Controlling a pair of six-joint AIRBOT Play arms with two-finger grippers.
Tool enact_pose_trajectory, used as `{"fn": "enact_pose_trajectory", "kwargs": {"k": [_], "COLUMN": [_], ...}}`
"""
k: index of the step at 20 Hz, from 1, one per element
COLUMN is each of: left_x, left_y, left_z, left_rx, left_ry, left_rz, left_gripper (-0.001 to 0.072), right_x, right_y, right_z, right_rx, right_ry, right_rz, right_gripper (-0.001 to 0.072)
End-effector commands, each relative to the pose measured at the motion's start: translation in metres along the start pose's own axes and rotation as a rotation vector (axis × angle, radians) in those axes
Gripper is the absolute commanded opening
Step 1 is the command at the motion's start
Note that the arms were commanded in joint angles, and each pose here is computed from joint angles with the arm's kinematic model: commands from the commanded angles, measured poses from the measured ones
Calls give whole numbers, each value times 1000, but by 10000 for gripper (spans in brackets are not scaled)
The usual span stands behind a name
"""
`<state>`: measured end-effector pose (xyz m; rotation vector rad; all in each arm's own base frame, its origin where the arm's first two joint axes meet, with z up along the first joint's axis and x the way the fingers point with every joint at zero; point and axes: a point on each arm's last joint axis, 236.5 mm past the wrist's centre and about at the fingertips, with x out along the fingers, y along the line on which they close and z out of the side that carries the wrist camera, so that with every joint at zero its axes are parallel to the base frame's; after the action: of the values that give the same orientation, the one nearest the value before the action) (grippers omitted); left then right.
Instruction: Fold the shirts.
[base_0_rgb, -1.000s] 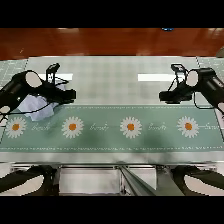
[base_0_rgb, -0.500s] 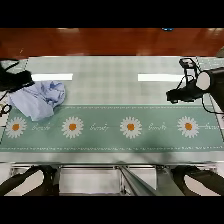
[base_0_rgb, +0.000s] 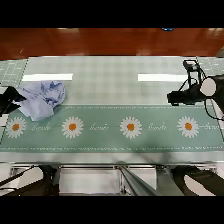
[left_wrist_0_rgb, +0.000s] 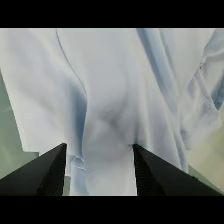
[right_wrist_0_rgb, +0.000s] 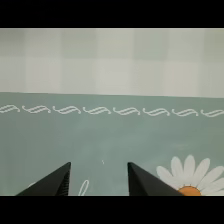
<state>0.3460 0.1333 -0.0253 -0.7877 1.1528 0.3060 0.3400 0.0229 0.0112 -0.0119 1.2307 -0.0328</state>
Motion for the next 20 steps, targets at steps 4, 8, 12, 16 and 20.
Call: {"fn": "enact_pose_trajectory", "kwargs": {"k": [4, 8, 12, 16, 20], "left_x": [57, 74, 25, -104, -235], "left_y": [3, -19, -76, -175, -242], "left_z": [4, -15, 10, 53, 38], "left_rx": [-1, 91, 250, 368, 550], "left_ry": [35, 128, 73, -222, -434], "left_rz": [-6, -17, -102, -306, -424], "left_gripper": [509, 59, 19, 19, 19], "right_x": [-1, -1, -2, -17, -51], "right_y": [16, 22, 26, 24, 22], "right_z": [-5, -5, -11, -15, -6], "right_rx": [67, 88, 98, 96, 97], "right_ry": [19, 20, 48, 40, -74], "right_rz": [69, 91, 106, 106, 123], "right_gripper": [413, 408, 408, 408, 408]}}
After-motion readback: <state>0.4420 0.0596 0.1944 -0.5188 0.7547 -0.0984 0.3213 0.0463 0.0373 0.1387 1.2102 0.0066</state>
